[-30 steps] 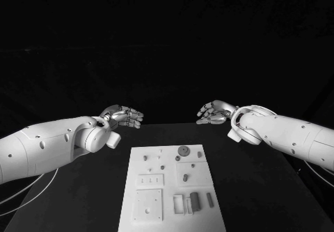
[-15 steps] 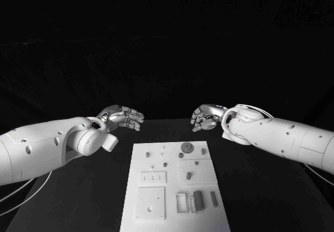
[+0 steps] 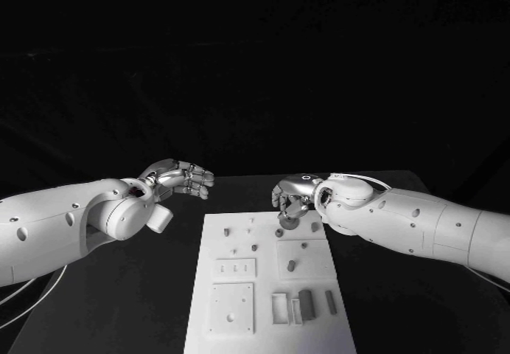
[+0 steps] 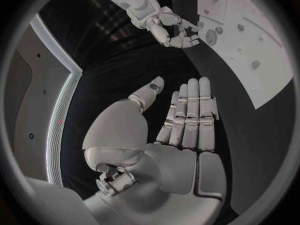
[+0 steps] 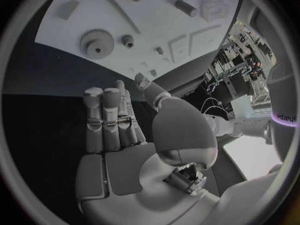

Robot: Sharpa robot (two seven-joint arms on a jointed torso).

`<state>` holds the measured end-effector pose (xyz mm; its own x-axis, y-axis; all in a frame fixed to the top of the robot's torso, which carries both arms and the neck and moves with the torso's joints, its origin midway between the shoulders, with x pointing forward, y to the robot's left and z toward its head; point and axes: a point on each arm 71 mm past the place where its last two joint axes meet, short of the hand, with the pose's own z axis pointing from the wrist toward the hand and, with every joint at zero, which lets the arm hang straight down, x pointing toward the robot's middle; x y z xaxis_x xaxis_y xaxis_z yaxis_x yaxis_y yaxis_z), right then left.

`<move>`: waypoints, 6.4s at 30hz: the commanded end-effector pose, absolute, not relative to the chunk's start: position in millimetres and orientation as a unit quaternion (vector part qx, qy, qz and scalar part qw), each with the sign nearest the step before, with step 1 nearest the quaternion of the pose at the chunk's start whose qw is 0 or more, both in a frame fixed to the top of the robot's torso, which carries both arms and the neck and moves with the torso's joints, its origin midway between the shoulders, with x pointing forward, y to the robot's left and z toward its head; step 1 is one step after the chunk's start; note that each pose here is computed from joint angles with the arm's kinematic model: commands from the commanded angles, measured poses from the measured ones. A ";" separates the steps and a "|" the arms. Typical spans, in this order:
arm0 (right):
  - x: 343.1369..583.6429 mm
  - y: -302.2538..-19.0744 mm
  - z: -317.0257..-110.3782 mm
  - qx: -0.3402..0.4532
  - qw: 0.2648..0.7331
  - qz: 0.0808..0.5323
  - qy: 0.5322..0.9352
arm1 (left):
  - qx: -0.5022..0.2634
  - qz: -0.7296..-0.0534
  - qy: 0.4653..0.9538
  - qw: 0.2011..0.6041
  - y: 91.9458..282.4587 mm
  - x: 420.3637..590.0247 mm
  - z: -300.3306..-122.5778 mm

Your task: Assemble the parts on the task board

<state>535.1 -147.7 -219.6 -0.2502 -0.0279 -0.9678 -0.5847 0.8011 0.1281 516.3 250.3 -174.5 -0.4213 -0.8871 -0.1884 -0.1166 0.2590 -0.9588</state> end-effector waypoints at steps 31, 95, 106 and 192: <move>520.1 -143.1 -245.8 -0.269 0.553 0.157 0.773 | -0.368 -0.479 0.692 0.395 249.6 516.5 -174.2; 512.3 -143.9 -253.3 -0.290 0.555 0.148 0.766 | -0.376 -0.465 0.698 0.394 257.0 519.5 -176.7; 510.3 -142.5 -249.6 -0.290 0.573 0.157 0.750 | -0.377 -0.463 0.698 0.395 257.5 519.6 -176.9; 517.4 -69.2 -220.1 -0.326 0.676 0.149 0.643 | -0.378 -0.463 0.695 0.400 251.1 522.3 -169.7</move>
<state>517.2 -70.0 -221.0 0.1163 -0.2172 -0.9692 -0.6207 0.7459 -0.2416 521.8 252.8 -171.7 -0.3953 -0.8950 -0.2070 -0.1620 0.2897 -0.9433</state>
